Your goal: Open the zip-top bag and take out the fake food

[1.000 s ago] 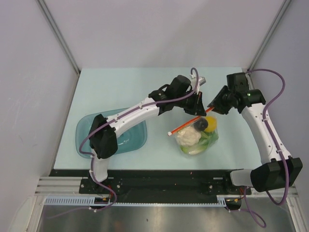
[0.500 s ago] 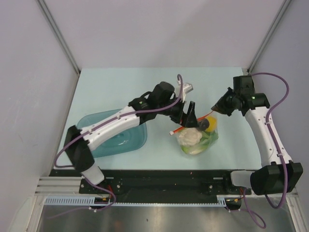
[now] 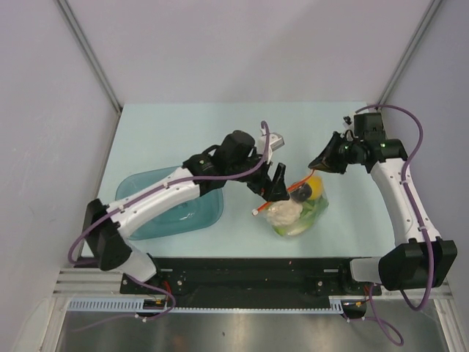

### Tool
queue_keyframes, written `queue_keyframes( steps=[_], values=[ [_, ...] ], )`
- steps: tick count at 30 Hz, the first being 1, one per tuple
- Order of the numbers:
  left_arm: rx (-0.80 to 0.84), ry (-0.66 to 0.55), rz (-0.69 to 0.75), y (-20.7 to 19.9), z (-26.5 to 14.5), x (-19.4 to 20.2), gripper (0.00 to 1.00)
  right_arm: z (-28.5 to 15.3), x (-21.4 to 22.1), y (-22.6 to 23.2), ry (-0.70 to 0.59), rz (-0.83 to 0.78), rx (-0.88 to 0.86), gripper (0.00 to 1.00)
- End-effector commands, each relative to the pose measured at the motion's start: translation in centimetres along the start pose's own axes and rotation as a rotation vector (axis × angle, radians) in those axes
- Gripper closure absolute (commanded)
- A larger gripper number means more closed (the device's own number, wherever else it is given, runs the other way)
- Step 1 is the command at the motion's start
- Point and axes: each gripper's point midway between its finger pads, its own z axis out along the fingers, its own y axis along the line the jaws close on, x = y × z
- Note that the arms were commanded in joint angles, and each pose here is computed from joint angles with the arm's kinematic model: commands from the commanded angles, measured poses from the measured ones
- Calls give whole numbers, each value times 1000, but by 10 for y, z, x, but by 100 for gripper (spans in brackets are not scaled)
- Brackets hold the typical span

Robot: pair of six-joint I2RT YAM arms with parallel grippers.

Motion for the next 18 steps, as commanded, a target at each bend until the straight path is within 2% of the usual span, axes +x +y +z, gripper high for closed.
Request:
queue_keyframes(
  steps=[1, 3, 7, 9, 12, 13, 14, 15, 17, 18],
  values=[
    [-46, 23, 66, 12, 14, -8, 27, -15, -1, 27, 6, -94, -124, 100],
    [-36, 47, 59, 13, 22, -6, 39, -19, 1, 31, 4, -110, -148, 100],
    [15, 79, 38, 8, 33, 0, 41, -20, 6, 39, 18, -137, -180, 100],
    [37, 85, 13, 5, 36, 2, 46, -18, 8, 41, 31, -149, -180, 100],
    [73, 113, -46, -2, 38, 5, 70, -12, 9, 42, 45, -180, -164, 100],
    [81, 121, -66, -4, 39, 6, 83, -10, 10, 42, 50, -189, -155, 100],
    [89, 127, -85, -7, 38, 7, 86, -8, 10, 41, 52, -198, -145, 100],
    [92, 135, -134, -9, 38, 8, 97, -7, 7, 41, 40, -218, -127, 100],
    [112, 114, -170, -14, 34, 3, 100, -3, 4, 37, 44, -220, -106, 100],
    [116, 109, -209, -15, 33, 2, 100, -3, 3, 36, 40, -224, -97, 96]
  ],
)
